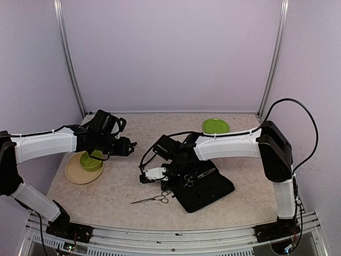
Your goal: Sort the hair-cutting tools
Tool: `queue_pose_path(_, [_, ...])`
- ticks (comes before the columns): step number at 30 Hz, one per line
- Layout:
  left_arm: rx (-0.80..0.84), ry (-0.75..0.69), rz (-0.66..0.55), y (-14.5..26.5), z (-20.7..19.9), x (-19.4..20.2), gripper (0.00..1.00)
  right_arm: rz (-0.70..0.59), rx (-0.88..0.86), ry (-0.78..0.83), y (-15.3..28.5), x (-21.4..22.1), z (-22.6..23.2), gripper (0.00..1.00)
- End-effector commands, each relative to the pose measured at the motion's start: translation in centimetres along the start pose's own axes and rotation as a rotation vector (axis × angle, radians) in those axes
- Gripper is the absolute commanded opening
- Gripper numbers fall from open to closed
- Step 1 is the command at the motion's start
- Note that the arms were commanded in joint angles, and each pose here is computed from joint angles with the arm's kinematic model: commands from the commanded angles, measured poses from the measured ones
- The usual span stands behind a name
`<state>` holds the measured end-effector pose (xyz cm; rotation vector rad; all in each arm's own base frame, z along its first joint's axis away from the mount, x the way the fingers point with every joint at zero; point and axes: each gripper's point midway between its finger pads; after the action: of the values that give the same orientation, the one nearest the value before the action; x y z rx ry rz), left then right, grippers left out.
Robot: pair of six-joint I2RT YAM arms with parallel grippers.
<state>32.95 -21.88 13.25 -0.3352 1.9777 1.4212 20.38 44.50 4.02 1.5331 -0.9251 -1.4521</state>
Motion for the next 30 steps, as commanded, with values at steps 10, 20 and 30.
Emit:
queue_pose_path(10, [-0.019, -0.010, -0.034, 1.0, 0.4, -1.8, 0.47, -0.036, -0.096, 0.041, 0.7, -1.8, 6.1, 0.18])
queue_pose_path(20, [-0.013, -0.012, -0.027, 0.8, 0.3, -1.4, 0.47, 0.002, -0.053, 0.006, -1.1, -1.6, 5.2, 0.22])
queue_pose_path(30, [0.000, -0.010, -0.022, 0.2, 0.2, -0.9, 0.47, 0.020, -0.030, -0.020, -1.9, -1.5, 4.5, 0.22])
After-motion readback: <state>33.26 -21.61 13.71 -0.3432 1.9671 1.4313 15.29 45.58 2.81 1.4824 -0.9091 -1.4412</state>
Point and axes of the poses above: each gripper's point midway between its finger pads, its own y axis back along the fingers, its own z axis along the line the jaws close on, x = y × z, and after that the axes turned 7 degrees about -y, right-handed
